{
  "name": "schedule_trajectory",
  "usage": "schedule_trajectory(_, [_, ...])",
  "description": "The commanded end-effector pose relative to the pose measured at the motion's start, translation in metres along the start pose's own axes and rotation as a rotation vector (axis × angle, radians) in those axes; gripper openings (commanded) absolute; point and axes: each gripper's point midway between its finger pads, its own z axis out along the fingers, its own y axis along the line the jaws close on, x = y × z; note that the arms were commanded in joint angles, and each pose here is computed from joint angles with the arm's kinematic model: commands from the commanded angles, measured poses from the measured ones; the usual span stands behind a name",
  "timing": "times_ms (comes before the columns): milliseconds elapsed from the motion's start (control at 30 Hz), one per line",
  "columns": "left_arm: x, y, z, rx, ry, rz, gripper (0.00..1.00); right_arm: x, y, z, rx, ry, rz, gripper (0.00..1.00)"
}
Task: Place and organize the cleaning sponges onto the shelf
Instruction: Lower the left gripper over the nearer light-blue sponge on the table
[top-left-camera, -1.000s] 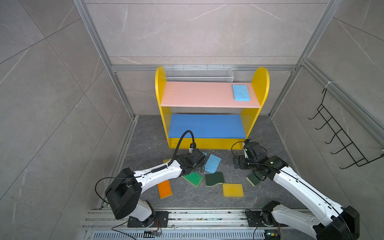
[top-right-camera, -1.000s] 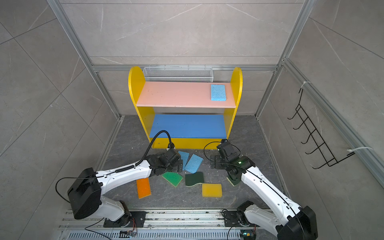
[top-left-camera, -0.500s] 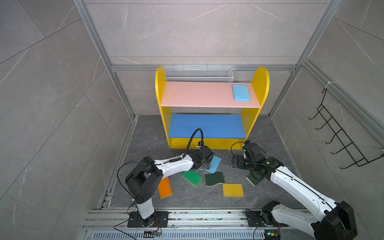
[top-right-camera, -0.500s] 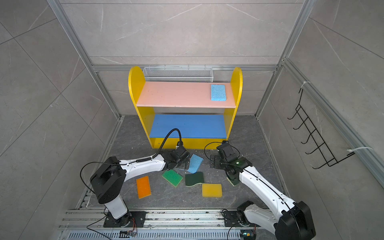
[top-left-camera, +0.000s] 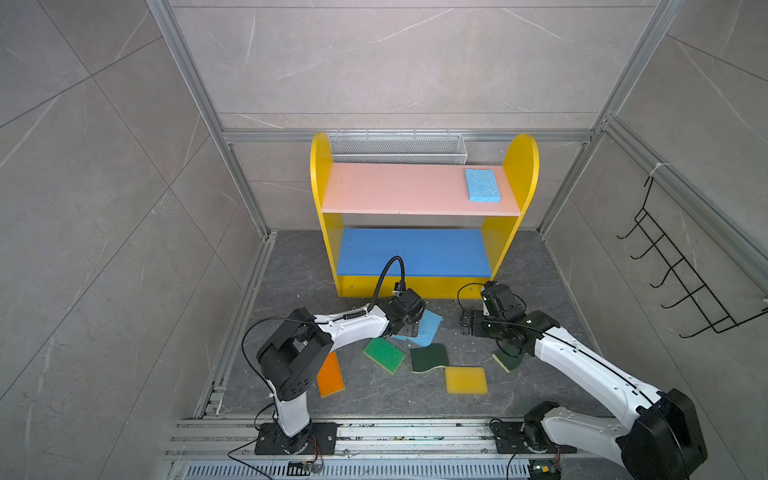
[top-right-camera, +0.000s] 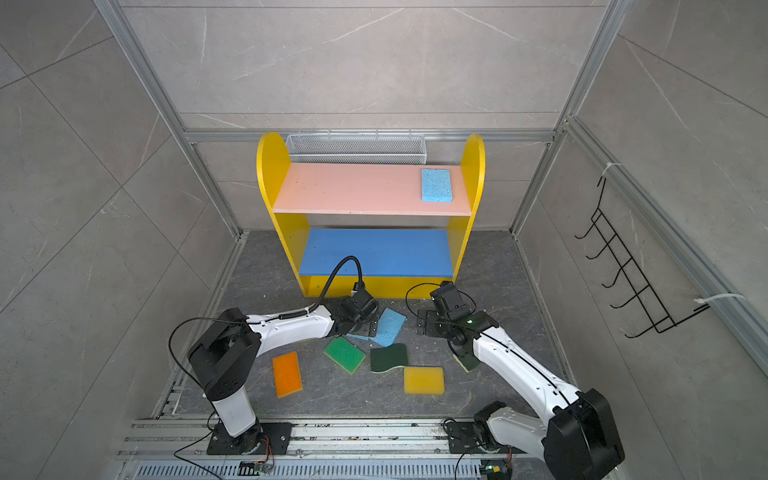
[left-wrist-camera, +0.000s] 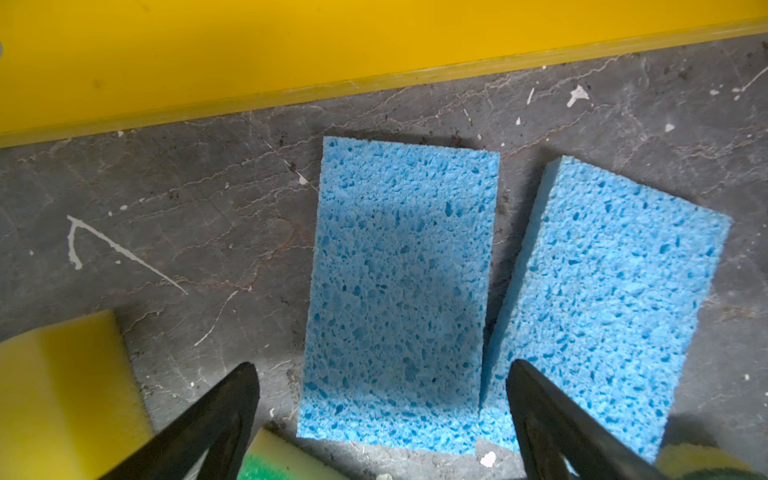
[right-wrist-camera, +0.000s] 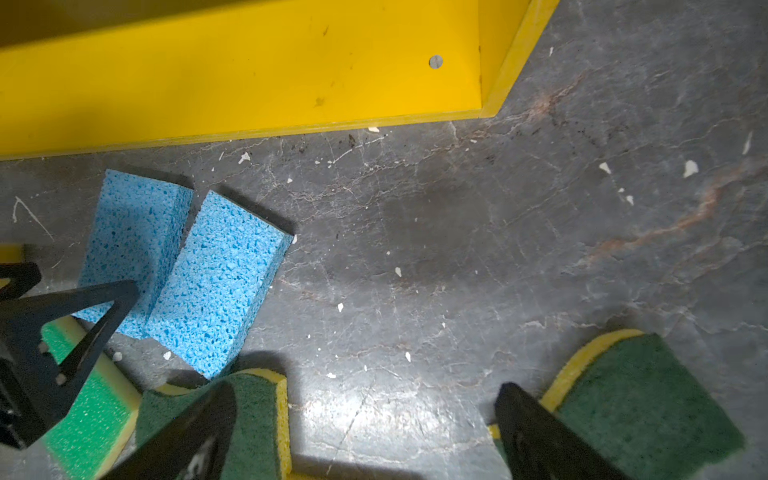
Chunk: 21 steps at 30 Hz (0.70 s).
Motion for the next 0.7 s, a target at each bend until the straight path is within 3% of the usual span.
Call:
schedule_trajectory(0, [-0.005, 0.0, 0.006, -0.002, -0.021, 0.012, 0.95, 0.007, 0.001, 0.008, -0.019, 0.023, 0.035, 0.99])
schedule_trajectory(667, [0.009, 0.009, 0.031, -0.075, 0.011, -0.007, 0.94, 0.015, 0.003, 0.007, -0.046, 0.038, 0.049, 0.99])
